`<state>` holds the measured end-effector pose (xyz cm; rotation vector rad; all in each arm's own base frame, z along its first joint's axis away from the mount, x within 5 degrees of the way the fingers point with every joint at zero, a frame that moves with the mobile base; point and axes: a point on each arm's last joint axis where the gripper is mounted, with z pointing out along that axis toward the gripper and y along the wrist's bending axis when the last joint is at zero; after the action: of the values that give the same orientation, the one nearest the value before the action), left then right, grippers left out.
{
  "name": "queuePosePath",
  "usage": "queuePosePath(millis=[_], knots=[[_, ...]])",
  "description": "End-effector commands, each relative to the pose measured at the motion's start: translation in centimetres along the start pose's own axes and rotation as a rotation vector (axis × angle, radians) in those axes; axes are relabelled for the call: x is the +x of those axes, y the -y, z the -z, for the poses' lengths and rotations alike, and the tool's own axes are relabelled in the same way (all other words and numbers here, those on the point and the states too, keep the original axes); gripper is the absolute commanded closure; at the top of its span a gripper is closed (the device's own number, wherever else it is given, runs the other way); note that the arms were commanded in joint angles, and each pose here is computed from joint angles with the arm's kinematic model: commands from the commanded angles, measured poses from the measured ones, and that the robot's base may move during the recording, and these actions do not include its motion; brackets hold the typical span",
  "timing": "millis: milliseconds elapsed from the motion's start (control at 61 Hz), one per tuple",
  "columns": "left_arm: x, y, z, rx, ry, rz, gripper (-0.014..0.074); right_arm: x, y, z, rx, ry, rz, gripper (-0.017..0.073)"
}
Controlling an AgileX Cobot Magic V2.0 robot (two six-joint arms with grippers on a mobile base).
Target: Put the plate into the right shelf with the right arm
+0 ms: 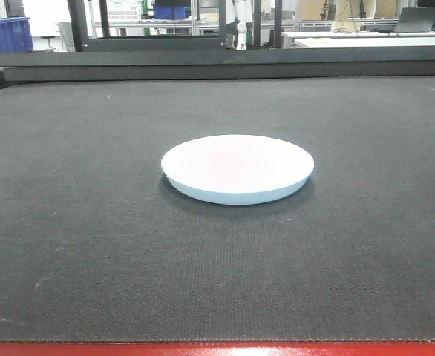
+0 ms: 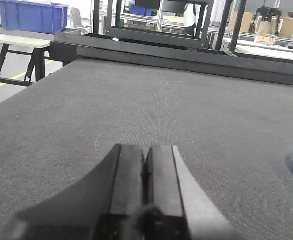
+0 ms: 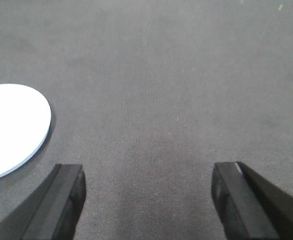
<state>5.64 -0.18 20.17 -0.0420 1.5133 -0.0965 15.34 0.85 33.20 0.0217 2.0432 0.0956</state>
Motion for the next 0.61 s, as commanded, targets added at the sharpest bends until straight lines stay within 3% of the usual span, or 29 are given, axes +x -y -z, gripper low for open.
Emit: queuePosePath(millis=[0, 262, 492, 590], knots=[[-0.6, 0.1, 0.1, 0.016, 0.093, 0.006, 0.0641, -3.6, -0.8, -0.8, -0.018, 0.048, 0.014, -0.0061], [-0.6, 0.1, 0.1, 0.016, 0.093, 0.006, 0.0641, -8.8, -6.2, -7.0, -0.084, -0.107, -0.002, -0.0061], [-0.6, 0.1, 0.1, 0.016, 0.093, 0.006, 0.0641, -8.7, -11.3, -13.3, -0.106, -0.230, 0.042, -0.0061], [-0.6, 0.1, 0.1, 0.016, 0.093, 0.006, 0.0641, -7.9, -12.6, -15.7, -0.109, -0.276, 0.063, -0.0061]])
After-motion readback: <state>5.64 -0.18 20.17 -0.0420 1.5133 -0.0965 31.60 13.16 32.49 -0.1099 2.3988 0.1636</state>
